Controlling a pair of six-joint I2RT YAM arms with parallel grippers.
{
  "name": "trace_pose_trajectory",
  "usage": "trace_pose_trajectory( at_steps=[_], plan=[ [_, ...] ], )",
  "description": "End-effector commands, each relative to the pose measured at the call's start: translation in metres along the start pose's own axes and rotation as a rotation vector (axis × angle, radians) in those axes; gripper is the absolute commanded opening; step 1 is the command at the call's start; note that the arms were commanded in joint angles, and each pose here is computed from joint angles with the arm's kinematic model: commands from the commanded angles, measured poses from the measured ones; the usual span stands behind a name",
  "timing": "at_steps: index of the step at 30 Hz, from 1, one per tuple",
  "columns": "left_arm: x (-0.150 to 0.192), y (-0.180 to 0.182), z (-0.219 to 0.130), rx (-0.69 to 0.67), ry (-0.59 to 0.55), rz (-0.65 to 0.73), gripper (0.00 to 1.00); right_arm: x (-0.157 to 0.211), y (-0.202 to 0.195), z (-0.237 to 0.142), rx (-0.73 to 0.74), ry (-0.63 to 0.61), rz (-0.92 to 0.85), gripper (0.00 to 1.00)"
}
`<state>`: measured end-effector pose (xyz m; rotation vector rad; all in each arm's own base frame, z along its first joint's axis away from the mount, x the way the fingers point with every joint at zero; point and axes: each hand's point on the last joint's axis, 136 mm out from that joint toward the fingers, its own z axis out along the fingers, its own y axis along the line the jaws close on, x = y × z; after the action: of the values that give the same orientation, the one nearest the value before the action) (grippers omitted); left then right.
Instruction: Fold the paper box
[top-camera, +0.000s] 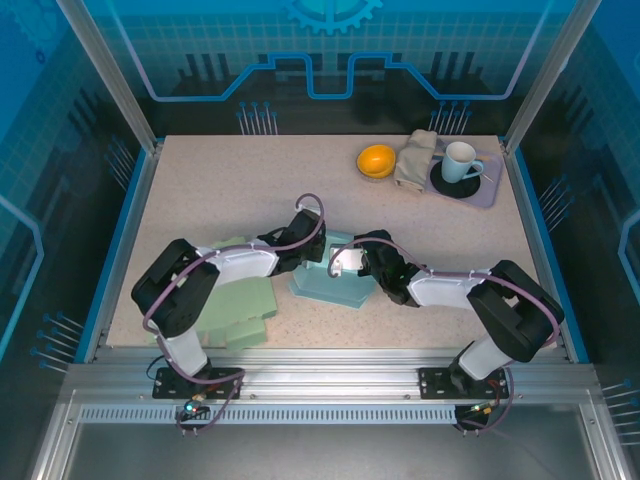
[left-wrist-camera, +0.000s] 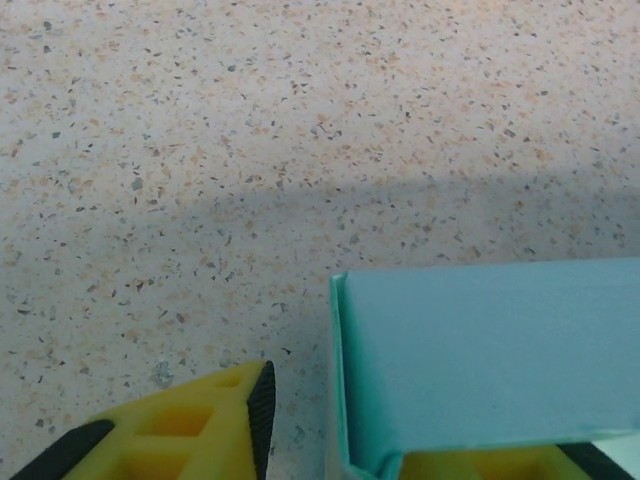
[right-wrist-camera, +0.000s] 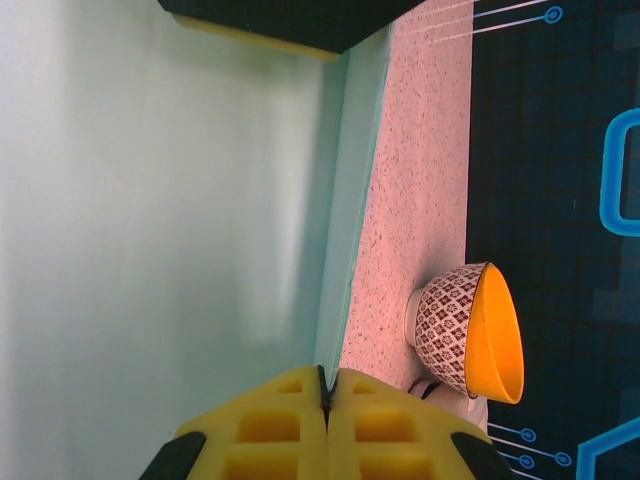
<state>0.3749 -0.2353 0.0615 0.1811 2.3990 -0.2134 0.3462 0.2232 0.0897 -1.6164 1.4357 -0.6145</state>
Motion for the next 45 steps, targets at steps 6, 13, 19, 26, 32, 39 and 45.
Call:
trace_pose_trajectory(
  at_steps=[6,13,19,26,32,39,45],
  plan=[
    [0.010,-0.012,-0.023,0.119,0.050,-0.073,0.44,0.006,0.013,-0.002,-0.042,0.029,-0.013,0.00],
    [0.043,-0.013,-0.017,0.159,0.126,-0.061,0.43,0.005,0.012,-0.003,-0.041,0.029,-0.008,0.00],
    [0.050,-0.001,-0.005,0.089,0.132,-0.030,0.36,0.002,0.012,-0.005,-0.042,0.015,-0.014,0.00],
    [0.037,-0.008,0.003,0.092,0.115,-0.053,0.32,0.003,0.016,-0.006,-0.050,0.020,-0.020,0.00],
    [0.048,0.007,0.011,0.000,0.149,-0.056,0.22,0.006,0.015,-0.007,-0.042,0.033,-0.022,0.00],
    [0.057,0.064,0.007,-0.337,0.190,-0.011,0.00,0.011,0.010,-0.007,-0.018,0.066,-0.020,0.00],
    [0.065,0.086,0.005,-0.466,0.203,0.017,0.00,0.013,0.007,-0.007,-0.007,0.081,-0.011,0.00]
  ],
)
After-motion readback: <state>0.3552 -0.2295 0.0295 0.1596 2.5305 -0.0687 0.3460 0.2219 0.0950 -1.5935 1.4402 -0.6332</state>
